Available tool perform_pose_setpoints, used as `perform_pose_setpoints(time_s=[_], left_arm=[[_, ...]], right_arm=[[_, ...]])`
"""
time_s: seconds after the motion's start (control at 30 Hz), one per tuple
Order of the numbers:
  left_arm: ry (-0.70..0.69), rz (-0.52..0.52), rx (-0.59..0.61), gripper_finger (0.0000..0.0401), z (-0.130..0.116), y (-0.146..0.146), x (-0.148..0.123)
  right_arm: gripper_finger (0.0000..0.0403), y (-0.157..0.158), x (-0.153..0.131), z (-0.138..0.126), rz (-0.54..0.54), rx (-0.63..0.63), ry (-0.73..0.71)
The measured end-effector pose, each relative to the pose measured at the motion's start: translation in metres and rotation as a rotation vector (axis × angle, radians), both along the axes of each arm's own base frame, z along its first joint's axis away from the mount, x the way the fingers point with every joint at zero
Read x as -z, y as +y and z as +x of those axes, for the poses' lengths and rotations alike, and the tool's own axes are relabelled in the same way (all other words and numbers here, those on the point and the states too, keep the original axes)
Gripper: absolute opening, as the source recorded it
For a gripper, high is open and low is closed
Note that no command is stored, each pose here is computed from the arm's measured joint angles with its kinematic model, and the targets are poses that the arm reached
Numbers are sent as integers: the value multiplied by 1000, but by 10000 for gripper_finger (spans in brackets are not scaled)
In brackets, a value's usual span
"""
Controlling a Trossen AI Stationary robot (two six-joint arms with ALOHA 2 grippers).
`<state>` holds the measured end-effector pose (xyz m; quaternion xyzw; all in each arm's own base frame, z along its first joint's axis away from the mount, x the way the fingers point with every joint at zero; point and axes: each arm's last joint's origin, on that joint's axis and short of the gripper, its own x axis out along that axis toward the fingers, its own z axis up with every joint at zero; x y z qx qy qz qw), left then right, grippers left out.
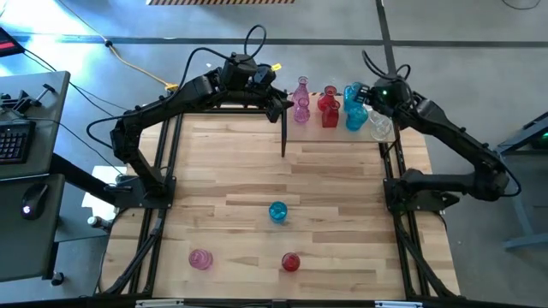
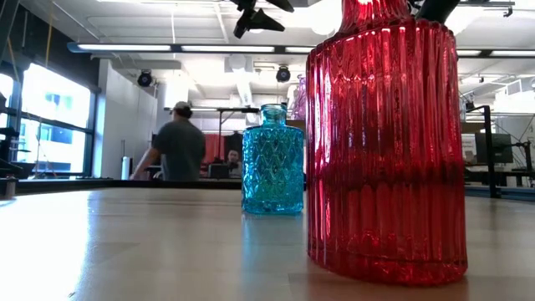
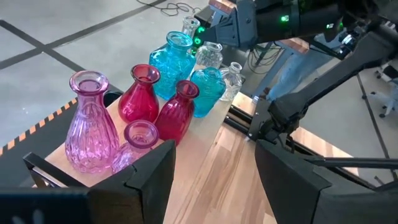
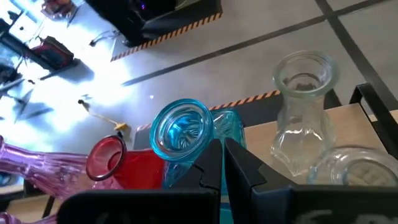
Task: Sort vases onto shelf
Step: Adjust the vases on the shelf
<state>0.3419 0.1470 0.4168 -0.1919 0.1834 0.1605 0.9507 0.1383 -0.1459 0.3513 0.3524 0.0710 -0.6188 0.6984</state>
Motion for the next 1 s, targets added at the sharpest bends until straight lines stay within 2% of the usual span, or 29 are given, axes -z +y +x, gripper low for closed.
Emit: perform_pose_setpoints(time_s=[0.17, 0.5, 1.0], left_arm=[[12, 45, 21, 211, 0, 0, 0], [12, 46, 22, 211, 0, 0, 0], [13, 46, 23, 211, 0, 0, 0]], right_arm=[[0, -1, 2, 3, -2, 36, -10], [0, -17, 16, 20, 36, 51, 4], [0, -14, 5, 3, 3, 92, -23]])
